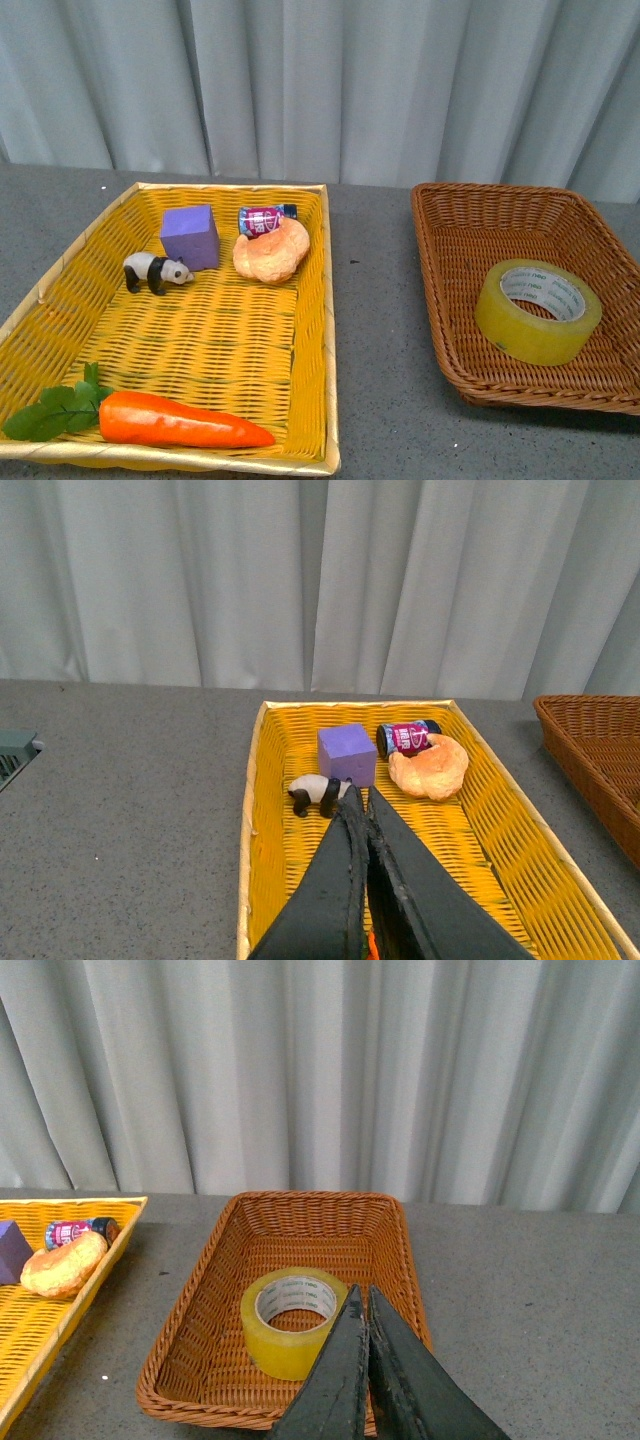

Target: Move tape to another basket

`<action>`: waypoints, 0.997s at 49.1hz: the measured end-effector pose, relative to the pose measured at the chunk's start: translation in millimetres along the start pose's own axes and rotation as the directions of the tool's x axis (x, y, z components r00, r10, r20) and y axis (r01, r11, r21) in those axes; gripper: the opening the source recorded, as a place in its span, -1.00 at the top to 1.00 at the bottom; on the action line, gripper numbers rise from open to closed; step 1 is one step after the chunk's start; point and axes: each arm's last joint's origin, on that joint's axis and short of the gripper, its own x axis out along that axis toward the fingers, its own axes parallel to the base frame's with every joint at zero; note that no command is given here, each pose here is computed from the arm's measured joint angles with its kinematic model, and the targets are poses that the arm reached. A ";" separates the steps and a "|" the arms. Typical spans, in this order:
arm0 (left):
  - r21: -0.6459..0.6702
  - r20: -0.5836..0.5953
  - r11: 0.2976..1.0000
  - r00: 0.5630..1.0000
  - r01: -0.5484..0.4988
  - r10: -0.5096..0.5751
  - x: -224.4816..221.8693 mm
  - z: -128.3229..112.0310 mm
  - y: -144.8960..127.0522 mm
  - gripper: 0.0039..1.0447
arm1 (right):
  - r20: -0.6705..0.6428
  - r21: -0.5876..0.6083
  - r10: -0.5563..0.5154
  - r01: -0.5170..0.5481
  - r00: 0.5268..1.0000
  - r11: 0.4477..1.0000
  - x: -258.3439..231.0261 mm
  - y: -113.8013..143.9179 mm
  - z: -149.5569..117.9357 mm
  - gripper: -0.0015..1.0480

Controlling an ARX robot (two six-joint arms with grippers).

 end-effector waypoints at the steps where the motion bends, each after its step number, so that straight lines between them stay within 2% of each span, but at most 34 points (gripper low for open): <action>1: 0.000 0.000 1.000 1.000 0.000 0.000 0.0 0.0 0.0 0.93 | 0.000 0.000 0.000 0.000 1.000 1.000 0.0 0.0 0.0 0.98; 9: 0.000 0.000 1.000 1.000 0.000 0.000 0.0 0.0 0.0 0.93 | 0.000 0.000 0.000 0.000 1.000 1.000 0.0 0.0 0.0 0.98; 12: -0.001 0.000 1.000 1.000 0.000 0.000 0.0 0.0 0.0 0.76 | 0.000 -0.001 0.000 0.000 1.000 1.000 0.0 0.0 0.0 0.92; 16: -0.001 0.000 1.000 1.000 0.000 0.000 0.0 0.0 0.0 0.48 | 0.000 -0.001 0.000 0.000 1.000 1.000 0.0 0.0 0.0 0.62; 32: -0.001 0.000 1.000 1.000 0.000 0.000 0.0 0.0 0.0 -0.52 | 0.000 0.000 0.000 0.000 1.000 1.000 0.0 0.0 0.0 -0.36; 36: 0.000 0.000 1.000 1.000 0.000 0.000 0.0 0.0 0.0 -0.89 | 0.000 -0.001 0.000 0.000 1.000 1.000 0.0 0.0 0.0 -0.73; 38: 0.000 0.000 1.000 1.000 0.000 0.000 0.0 0.0 0.0 -0.88 | 0.000 0.000 0.000 0.000 1.000 1.000 0.0 0.0 0.0 -0.87; 49: 0.000 0.000 1.000 1.000 0.000 0.000 0.0 0.0 0.0 -0.88 | 0.000 0.000 0.000 0.000 1.000 1.000 0.0 0.0 0.0 -0.83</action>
